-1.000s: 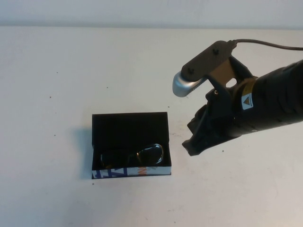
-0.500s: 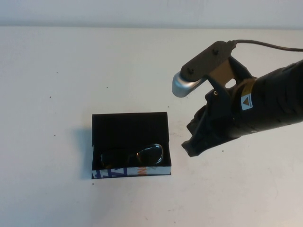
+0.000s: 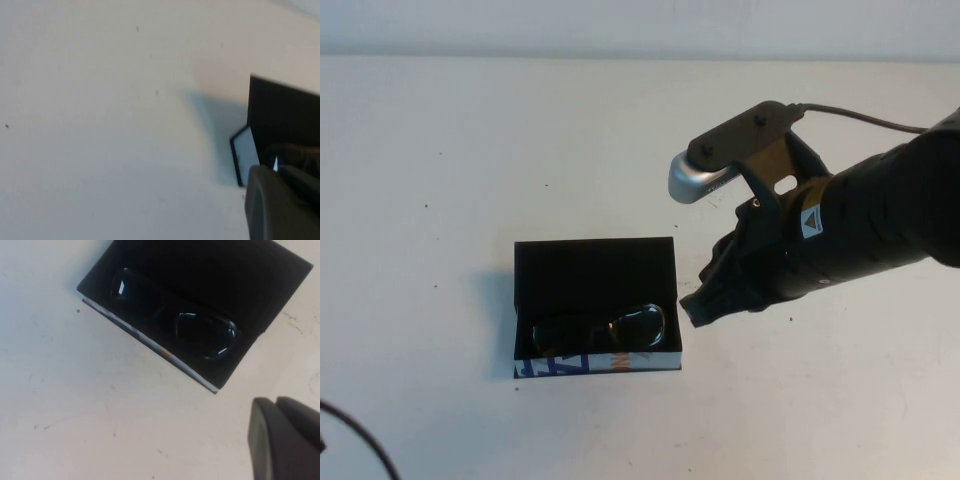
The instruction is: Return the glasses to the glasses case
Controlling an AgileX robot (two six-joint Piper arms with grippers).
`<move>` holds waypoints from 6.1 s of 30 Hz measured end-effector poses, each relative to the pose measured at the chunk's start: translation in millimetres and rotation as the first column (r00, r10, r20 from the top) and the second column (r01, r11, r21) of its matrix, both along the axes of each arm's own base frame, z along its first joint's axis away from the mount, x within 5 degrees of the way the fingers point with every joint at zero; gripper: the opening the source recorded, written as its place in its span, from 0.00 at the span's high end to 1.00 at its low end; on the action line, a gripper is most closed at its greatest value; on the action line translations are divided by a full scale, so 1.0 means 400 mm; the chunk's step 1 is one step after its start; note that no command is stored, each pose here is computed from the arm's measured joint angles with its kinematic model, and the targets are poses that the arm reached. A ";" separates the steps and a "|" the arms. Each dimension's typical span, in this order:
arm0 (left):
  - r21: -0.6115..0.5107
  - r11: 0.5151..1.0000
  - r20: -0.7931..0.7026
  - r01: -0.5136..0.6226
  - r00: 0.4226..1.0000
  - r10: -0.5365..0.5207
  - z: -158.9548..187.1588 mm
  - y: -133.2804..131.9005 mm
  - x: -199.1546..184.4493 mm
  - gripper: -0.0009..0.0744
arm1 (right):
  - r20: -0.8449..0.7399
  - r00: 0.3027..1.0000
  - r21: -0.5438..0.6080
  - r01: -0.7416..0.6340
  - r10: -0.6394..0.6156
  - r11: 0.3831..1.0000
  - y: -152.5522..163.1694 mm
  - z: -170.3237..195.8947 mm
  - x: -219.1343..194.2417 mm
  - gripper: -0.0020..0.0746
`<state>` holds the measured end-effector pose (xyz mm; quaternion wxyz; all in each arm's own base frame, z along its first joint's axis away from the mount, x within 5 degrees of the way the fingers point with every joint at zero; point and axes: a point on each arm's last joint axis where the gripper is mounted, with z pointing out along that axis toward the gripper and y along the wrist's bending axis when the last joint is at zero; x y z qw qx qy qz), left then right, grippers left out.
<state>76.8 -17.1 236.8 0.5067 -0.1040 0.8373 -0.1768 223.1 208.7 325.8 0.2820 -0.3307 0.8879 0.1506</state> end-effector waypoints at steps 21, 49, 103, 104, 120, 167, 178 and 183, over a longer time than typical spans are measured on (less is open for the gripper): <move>-0.094 0.767 -0.269 0.635 0.725 -0.634 -0.041 -0.181 0.256 0.99 | 0.016 0.999 0.023 0.045 -0.046 0.999 0.051 0.014 0.108 0.99; -0.034 0.666 -0.364 0.745 0.611 -0.703 -0.264 -0.280 0.347 0.99 | -0.085 0.996 -0.002 0.032 -0.032 0.999 0.190 -0.116 0.355 0.99; 0.048 0.678 -0.357 0.733 0.646 -0.674 -0.251 -0.278 0.380 0.99 | -0.337 0.933 -0.002 -0.138 0.129 0.990 0.239 -0.228 0.430 0.99; 0.049 0.679 -0.358 0.733 0.647 -0.673 -0.251 -0.277 0.380 0.99 | -0.338 0.932 -0.001 -0.137 0.129 0.991 0.240 -0.228 0.430 0.99; 0.055 0.682 -0.362 0.729 0.651 -0.667 -0.252 -0.276 0.381 0.99 | -0.398 0.897 0.051 -0.189 0.194 0.981 0.286 -0.177 0.311 0.99; 0.288 0.816 0.181 0.502 0.808 -0.560 0.119 -0.178 0.210 0.99 | -0.291 0.953 -0.034 -0.097 0.083 0.995 0.197 -0.004 0.197 0.99; 0.262 0.946 0.434 0.193 0.852 -0.294 0.099 -0.048 0.029 0.99 | -0.088 0.996 0.004 0.009 -0.008 1.000 -0.024 0.228 -0.020 0.99; 0.272 0.950 0.459 0.151 0.848 -0.266 0.027 -0.024 -0.013 0.99 | -0.037 0.998 0.060 0.046 -0.044 0.997 -0.136 0.209 -0.146 0.99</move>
